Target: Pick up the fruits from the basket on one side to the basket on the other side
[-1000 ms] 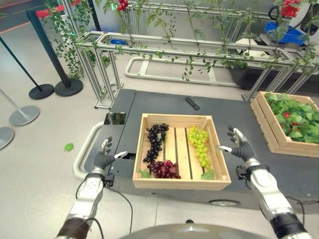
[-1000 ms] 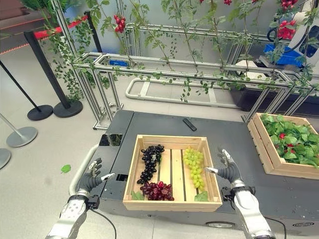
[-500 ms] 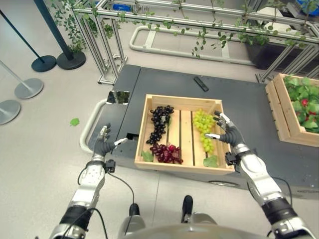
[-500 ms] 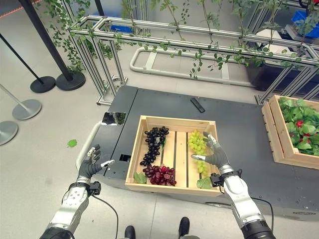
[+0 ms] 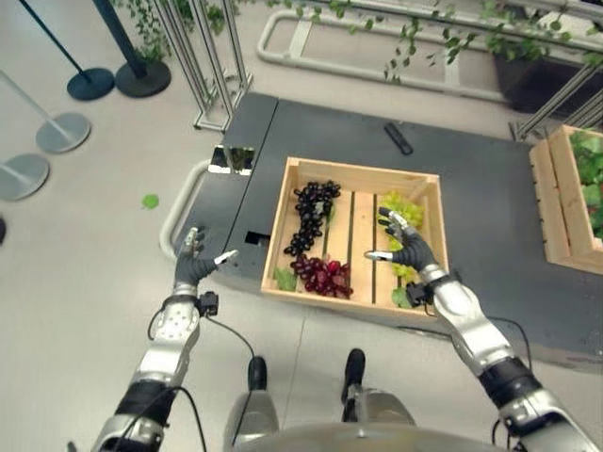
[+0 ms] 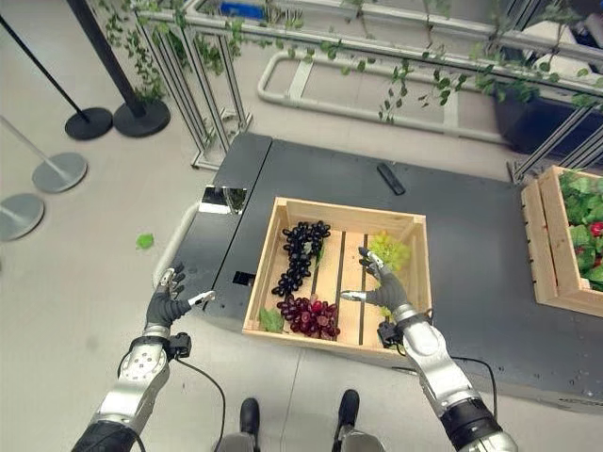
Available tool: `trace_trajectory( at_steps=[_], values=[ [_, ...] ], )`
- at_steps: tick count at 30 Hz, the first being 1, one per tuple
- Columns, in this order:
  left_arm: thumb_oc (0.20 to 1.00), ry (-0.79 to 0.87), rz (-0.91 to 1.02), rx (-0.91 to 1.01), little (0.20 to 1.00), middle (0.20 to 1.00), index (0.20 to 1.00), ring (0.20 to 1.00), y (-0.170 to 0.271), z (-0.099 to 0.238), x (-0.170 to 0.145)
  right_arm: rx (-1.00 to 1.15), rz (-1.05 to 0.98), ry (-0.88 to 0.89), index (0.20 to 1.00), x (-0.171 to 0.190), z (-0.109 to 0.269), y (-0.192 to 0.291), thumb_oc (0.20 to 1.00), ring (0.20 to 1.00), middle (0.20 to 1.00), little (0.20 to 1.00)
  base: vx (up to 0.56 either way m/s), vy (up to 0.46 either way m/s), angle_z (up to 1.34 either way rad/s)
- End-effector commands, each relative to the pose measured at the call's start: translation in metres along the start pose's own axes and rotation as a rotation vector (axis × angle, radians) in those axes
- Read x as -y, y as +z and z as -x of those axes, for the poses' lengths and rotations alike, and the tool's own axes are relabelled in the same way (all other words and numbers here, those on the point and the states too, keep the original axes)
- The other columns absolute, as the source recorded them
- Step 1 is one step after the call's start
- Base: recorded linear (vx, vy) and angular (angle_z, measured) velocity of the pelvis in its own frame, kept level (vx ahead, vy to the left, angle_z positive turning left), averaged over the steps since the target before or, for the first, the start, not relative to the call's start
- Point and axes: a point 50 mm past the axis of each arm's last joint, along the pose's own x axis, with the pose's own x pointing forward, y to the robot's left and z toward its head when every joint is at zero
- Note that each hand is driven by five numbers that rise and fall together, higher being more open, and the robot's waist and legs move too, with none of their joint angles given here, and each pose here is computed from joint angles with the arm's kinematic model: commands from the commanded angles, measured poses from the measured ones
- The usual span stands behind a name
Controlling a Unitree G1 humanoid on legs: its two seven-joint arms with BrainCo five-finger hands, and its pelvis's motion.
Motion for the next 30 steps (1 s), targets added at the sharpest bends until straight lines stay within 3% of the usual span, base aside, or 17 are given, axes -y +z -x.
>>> trace_trajectory(
  at_steps=[1,13,18,30],
  values=[
    [1.000,0.009,0.026,0.205,1.000,1.000,1.000,1.000,0.044,-0.016,-0.003,0.114,-0.080,0.006,1.000,-0.005,-0.022,0.033,1.000,1.000,1.000,1.000,-0.05,0.002,0.08],
    [1.000,0.019,0.055,0.264,1.000,1.000,1.000,1.000,0.062,-0.020,-0.001,0.143,-0.070,-0.088,1.000,0.010,-0.052,0.059,1.000,1.000,1.000,1.000,-0.05,0.014,0.01],
    [1.000,0.042,0.062,0.284,1.000,1.000,1.000,1.000,0.069,-0.022,-0.005,0.139,-0.101,-0.196,1.000,0.035,-0.067,0.074,1.000,1.000,1.000,1.000,-0.05,0.000,0.00],
    [1.000,0.077,0.050,0.288,1.000,1.000,1.000,1.000,0.072,-0.025,-0.011,0.157,-0.054,-0.320,1.000,0.071,-0.062,0.081,1.000,1.000,1.000,1.000,-0.02,-0.002,0.01]
  ],
)
